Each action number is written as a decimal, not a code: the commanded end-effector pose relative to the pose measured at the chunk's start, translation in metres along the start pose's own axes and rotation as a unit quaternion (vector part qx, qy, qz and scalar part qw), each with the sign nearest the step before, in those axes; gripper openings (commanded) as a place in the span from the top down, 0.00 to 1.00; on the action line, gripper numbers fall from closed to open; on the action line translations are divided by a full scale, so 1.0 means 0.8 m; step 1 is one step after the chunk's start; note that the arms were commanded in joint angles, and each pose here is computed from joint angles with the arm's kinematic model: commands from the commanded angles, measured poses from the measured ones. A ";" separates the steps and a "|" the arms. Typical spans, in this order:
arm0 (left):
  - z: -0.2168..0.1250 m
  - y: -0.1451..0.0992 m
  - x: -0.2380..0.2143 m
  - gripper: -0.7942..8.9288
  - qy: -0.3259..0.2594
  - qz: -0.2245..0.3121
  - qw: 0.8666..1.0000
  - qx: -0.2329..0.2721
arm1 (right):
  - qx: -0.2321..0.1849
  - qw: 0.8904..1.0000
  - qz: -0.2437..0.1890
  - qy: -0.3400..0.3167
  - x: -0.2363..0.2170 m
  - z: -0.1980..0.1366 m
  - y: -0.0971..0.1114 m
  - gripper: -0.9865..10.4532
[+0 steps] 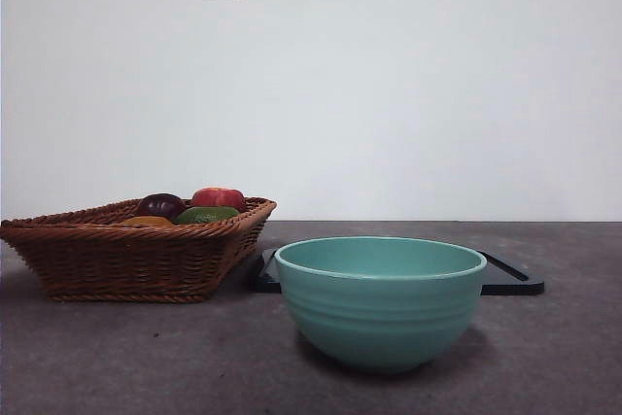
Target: Pick up the wifruite, put it on the bowl, pick up the plate, put it on desk
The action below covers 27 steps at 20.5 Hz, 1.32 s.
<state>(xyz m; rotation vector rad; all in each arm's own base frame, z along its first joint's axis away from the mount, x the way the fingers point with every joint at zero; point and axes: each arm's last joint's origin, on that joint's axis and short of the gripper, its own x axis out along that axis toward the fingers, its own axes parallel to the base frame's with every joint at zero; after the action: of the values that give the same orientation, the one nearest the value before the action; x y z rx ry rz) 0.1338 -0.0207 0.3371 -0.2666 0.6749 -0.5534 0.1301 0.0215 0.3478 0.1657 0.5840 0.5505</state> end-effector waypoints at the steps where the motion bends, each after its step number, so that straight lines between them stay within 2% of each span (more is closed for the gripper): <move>1: 0.007 -0.010 -0.004 0.91 0.023 -0.017 0.998 0.052 | -0.038 0.999 0.022 0.030 0.004 0.004 0.007 0.91; 5: 0.001 -0.020 -0.001 0.91 0.062 -0.040 0.995 0.068 | -0.063 0.993 0.060 0.085 0.015 -0.003 0.019 0.91; 9: -0.003 -0.022 -0.001 0.91 0.080 -0.047 0.994 0.065 | -0.078 0.988 0.085 0.098 0.019 -0.006 0.029 0.91; 10: -0.003 -0.022 -0.001 0.88 0.082 -0.046 0.994 0.064 | -0.078 0.988 0.085 0.098 0.019 -0.006 0.029 0.90; 11: -0.003 -0.022 -0.001 0.81 0.082 -0.046 0.994 0.061 | -0.075 0.989 0.085 0.098 0.019 -0.006 0.029 0.87; 13: -0.003 -0.022 -0.001 0.58 0.082 -0.046 0.994 0.060 | -0.068 0.989 0.084 0.099 0.019 -0.006 0.029 0.63; 14: -0.003 -0.022 -0.001 0.50 0.082 -0.046 0.994 0.060 | -0.067 0.989 0.083 0.099 0.019 -0.006 0.029 0.55; 15: -0.003 -0.022 -0.001 0.46 0.082 -0.046 0.994 0.059 | -0.064 0.990 0.080 0.099 0.019 -0.006 0.029 0.52; 20: -0.003 -0.021 0.000 0.44 0.081 -0.034 0.995 0.051 | -0.063 0.990 0.080 0.098 0.019 -0.006 0.029 0.52; 27: 0.015 -0.018 0.031 0.44 0.076 0.023 0.995 0.060 | -0.064 0.990 0.080 0.096 0.019 -0.005 0.029 0.52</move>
<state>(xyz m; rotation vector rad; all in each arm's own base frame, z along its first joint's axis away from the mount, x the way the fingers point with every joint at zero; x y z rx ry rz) 0.1487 -0.0445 0.3335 -0.0877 0.8101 -0.5743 0.1270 0.0481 0.3393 0.0365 0.7404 0.7623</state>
